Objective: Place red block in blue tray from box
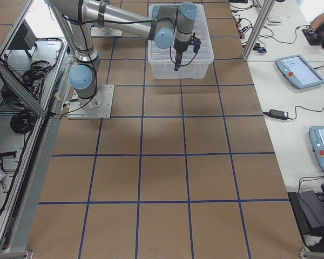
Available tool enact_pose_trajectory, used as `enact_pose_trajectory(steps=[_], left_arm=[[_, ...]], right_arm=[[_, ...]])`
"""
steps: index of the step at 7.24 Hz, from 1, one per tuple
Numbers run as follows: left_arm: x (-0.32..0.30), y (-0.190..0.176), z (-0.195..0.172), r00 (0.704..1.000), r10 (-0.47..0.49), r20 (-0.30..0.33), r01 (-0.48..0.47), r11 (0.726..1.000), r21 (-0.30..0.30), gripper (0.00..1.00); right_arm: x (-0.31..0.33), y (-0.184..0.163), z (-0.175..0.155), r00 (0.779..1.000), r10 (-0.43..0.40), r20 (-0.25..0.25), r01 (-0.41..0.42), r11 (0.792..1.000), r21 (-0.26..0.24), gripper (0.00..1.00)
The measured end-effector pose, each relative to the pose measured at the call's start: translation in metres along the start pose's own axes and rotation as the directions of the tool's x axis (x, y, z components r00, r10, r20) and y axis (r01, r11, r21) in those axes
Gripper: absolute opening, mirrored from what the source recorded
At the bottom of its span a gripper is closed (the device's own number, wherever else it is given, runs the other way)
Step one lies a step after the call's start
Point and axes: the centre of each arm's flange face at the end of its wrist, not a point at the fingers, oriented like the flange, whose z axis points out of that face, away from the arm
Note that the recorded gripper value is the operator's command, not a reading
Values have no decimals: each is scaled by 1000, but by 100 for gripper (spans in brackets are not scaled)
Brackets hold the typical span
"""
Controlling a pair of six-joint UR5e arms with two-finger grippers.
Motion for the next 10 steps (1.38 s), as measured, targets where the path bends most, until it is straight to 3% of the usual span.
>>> enact_pose_trajectory(steps=[4,7,10], left_arm=[[2,-2,6,1000,3,-5,-3,1000,-11,100],[2,-3,2,1000,5,-4,-5,1000,-4,100],[2,3,-1,1000,6,-5,-5,1000,3,100]], right_arm=[[7,2,-17,1000,9,4,-9,1000,30,100],[5,25,-57,1000,14,14,-16,994,108,100],[3,53,-83,1000,2,10,-3,997,73,100]])
